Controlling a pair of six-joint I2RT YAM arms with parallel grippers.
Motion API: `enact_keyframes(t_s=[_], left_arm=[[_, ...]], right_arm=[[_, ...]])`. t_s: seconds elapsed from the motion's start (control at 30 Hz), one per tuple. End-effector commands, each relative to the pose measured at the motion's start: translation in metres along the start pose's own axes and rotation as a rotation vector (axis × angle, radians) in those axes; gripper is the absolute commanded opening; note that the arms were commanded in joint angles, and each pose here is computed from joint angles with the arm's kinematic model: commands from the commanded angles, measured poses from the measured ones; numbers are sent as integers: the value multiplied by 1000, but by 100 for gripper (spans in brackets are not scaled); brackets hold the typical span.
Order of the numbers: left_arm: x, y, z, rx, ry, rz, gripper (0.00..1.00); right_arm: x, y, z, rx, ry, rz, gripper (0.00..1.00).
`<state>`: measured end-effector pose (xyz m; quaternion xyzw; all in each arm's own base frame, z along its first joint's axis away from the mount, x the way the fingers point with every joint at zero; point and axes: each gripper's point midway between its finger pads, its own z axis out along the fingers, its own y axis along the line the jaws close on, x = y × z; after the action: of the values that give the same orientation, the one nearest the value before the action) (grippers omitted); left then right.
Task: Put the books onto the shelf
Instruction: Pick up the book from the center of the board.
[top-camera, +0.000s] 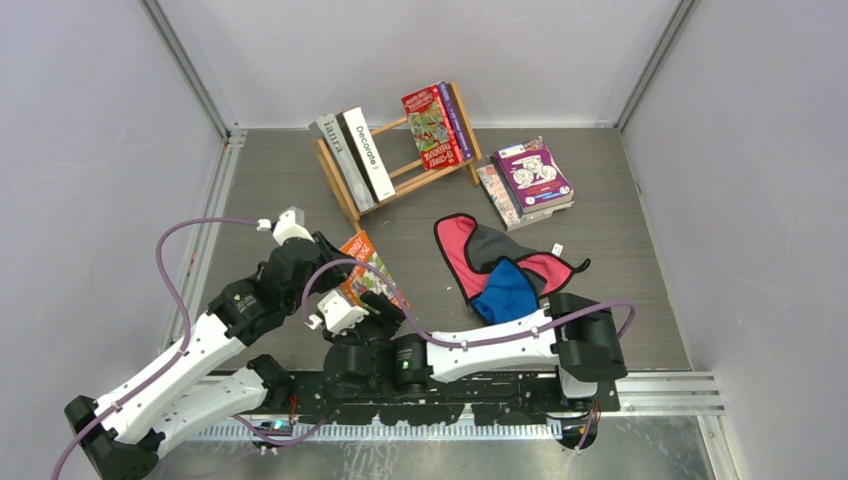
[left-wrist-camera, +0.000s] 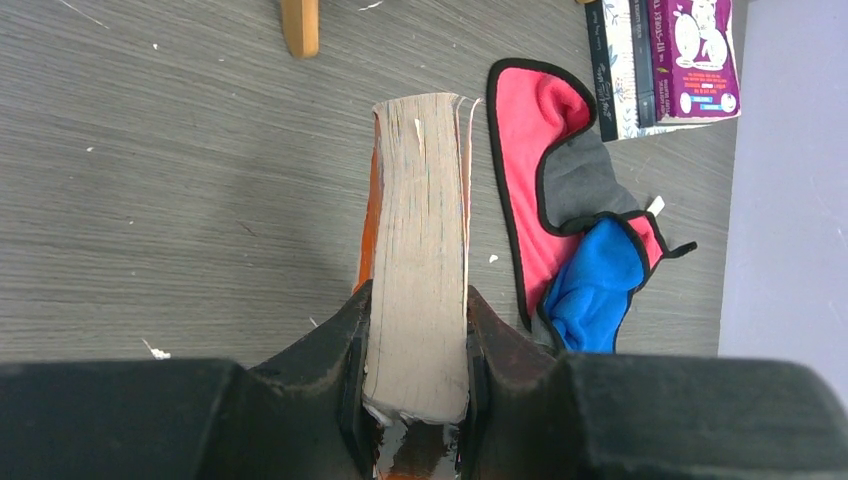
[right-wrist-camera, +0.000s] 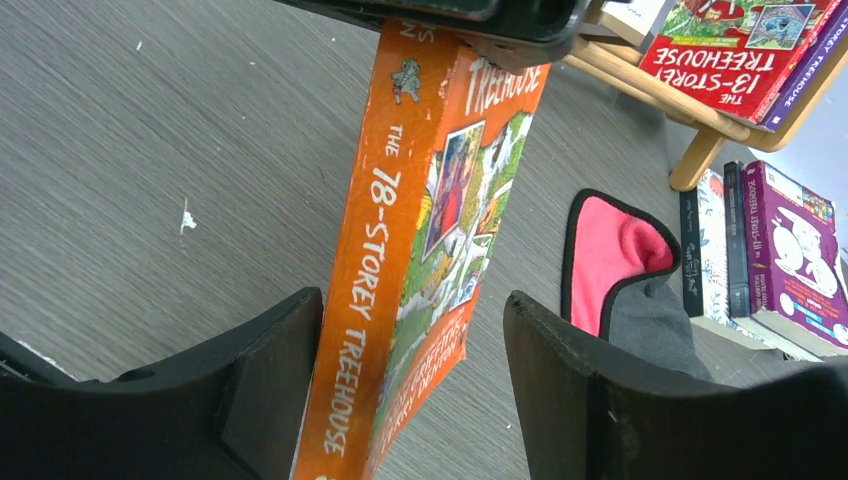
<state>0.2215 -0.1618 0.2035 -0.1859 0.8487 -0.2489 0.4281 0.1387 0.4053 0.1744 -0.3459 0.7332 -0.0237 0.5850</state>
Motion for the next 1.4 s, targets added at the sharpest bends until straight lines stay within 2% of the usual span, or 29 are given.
enact_keyframes(t_s=[0.0, 0.1, 0.17, 0.2, 0.3, 0.47, 0.5, 0.57, 0.67, 1.0, 1.37], left_arm=[[-30, -41, -17, 134, -73, -81, 0], [-31, -42, -18, 136, -74, -81, 0], [-32, -44, -19, 141, -76, -83, 0], [-33, -44, -19, 142, -78, -82, 0], [-34, -45, -19, 142, -80, -78, 0], [-33, -46, -17, 141, -80, -80, 0], [-33, -46, -17, 141, -81, -82, 0], [-36, -45, -19, 141, -94, -88, 3], [-45, -42, -27, 140, -132, -98, 17], [-87, -32, -63, 121, -286, -84, 41], [-117, -25, -89, 96, -394, -55, 50]], right_arm=[[-12, 1, 9, 3, 0, 37, 71], [-10, 2, 15, 8, 13, 34, 71], [-9, 0, 18, 19, 20, 32, 66], [-9, -1, 18, 22, 23, 35, 57], [-8, -6, 19, 41, 25, 36, 25], [-9, -9, 17, 44, 29, 34, 3], [-9, -9, 17, 43, 30, 36, 1], [-10, -11, 14, 32, 30, 46, 1], [-12, -15, 9, 8, 21, 81, 1], [-22, -55, -15, -23, -40, 211, 1], [-46, -123, -4, 23, -85, 356, 1]])
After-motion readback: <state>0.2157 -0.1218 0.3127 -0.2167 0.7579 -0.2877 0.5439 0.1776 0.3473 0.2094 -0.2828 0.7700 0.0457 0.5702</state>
